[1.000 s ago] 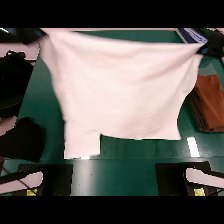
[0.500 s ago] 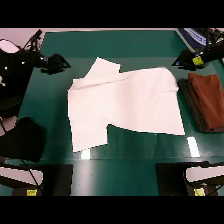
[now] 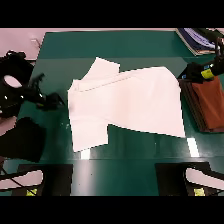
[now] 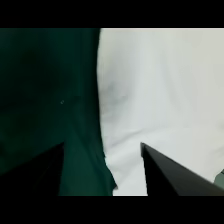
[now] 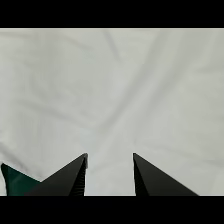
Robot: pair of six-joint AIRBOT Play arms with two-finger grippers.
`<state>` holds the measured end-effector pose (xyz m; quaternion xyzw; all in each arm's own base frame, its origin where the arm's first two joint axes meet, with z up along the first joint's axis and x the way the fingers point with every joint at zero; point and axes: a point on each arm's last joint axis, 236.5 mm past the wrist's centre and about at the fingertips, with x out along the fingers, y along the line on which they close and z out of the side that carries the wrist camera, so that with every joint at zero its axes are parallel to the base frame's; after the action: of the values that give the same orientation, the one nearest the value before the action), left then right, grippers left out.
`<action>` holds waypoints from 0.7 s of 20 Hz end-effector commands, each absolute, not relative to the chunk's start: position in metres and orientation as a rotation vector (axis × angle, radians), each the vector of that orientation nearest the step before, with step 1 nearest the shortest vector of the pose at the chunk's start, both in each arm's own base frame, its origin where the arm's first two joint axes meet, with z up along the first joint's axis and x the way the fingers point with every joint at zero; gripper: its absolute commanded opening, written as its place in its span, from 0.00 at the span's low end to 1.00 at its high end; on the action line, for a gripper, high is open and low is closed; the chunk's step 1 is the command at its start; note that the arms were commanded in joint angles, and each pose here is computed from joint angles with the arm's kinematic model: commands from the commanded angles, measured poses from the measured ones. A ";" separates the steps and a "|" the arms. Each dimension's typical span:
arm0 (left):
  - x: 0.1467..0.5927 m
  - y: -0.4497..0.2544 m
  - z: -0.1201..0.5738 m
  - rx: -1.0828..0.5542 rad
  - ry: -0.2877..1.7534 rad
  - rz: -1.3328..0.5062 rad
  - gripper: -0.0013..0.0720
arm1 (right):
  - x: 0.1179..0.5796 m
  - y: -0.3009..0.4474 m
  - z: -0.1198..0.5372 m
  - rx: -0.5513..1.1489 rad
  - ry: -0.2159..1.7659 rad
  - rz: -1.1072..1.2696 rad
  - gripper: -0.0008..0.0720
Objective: Fold the shirts.
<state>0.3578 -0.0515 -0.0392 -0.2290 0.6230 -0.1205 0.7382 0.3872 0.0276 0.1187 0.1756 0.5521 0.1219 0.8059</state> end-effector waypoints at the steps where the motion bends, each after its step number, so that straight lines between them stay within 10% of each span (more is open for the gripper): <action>1: 0.328 -0.070 -0.078 -0.553 1.395 -0.269 0.75 | 0.366 0.033 0.114 0.380 1.170 0.255 0.46; 7: 0.327 -0.122 -0.084 -0.437 1.377 -0.356 0.74 | 0.347 0.031 0.117 0.384 1.162 0.242 0.46; 9: 0.318 -0.129 -0.082 -0.447 1.412 -0.381 0.15 | 0.333 0.019 0.107 0.416 1.205 0.211 0.46; 14: 0.326 -0.135 -0.053 -0.410 1.405 -0.456 0.05 | 0.255 -0.057 0.030 0.556 1.373 -0.075 0.46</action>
<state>0.3248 -0.1265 -0.0690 -0.1929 0.6364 -0.1827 0.7242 0.3012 -0.0207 0.0697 0.2306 0.5887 0.0361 0.7739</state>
